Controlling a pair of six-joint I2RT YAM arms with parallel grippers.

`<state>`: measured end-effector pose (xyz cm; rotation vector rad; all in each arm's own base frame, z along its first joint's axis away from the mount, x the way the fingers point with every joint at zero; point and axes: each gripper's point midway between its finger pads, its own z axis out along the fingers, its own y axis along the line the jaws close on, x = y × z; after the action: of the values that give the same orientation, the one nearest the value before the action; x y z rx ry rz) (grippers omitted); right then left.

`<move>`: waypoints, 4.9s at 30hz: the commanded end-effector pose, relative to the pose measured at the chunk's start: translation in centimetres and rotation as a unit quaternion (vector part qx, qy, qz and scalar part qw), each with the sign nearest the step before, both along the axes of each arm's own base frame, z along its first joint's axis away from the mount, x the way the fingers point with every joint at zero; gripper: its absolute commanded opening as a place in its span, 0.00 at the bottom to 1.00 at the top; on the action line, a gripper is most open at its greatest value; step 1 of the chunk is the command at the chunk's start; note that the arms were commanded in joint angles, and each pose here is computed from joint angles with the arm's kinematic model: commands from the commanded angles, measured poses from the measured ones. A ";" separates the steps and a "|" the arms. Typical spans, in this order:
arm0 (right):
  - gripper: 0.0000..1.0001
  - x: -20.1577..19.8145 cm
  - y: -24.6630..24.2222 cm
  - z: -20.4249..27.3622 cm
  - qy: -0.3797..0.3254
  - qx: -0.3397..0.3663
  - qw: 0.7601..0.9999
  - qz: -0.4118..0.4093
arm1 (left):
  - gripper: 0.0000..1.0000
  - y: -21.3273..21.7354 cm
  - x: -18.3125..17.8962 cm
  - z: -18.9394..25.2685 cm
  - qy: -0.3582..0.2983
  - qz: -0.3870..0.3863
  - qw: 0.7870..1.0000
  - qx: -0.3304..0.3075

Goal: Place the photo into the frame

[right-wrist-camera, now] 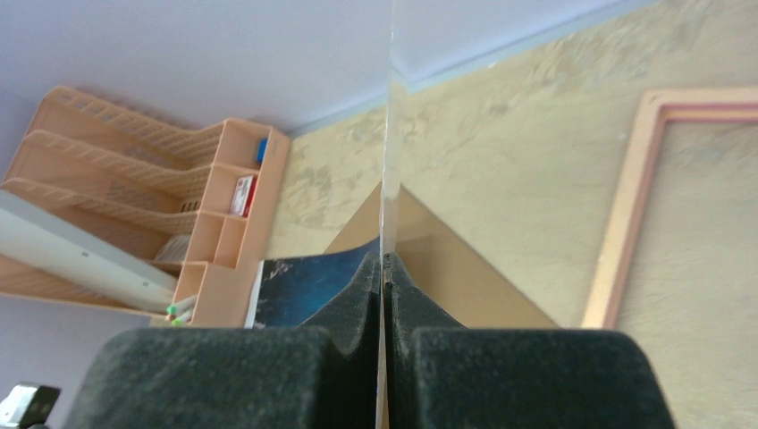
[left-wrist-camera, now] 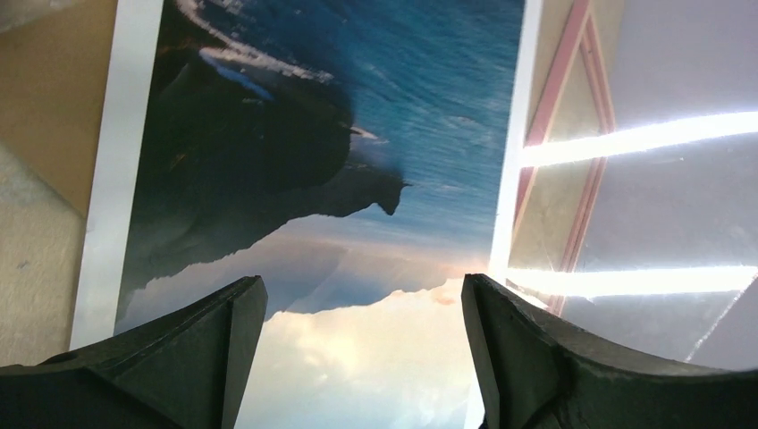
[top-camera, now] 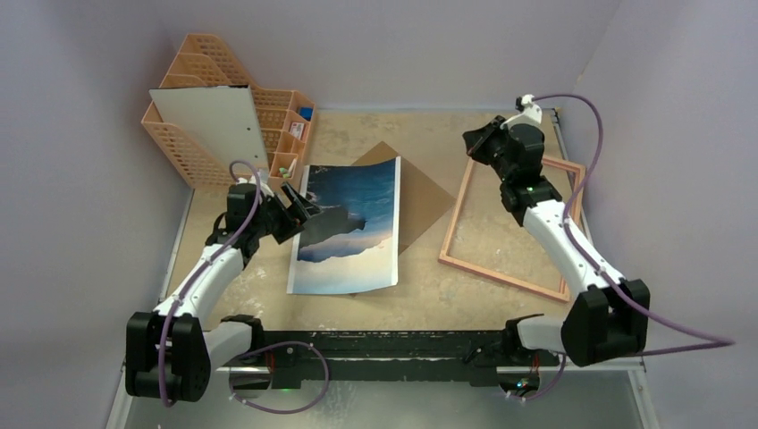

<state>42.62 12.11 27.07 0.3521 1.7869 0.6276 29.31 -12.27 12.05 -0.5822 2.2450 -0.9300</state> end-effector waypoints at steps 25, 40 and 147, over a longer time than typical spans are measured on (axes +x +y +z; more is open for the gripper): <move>0.00 -6.1 6.7 18.4 -0.046 0.213 0.957 0.193 | 0.92 -3.2 8.4 17.4 -0.228 -0.068 0.970 -0.055; 0.00 -11.2 9.4 19.5 -0.016 0.314 0.893 0.323 | 0.91 -3.7 6.9 20.9 -0.266 -0.122 0.952 -0.090; 0.36 -1.3 -4.5 -23.5 0.361 -0.207 0.903 -0.105 | 0.00 -1.8 3.9 22.0 -0.224 -0.079 0.971 -0.017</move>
<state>41.27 8.32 3.05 0.5349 2.4811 -0.0039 32.75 -14.15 32.01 -0.2340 1.9381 -1.0800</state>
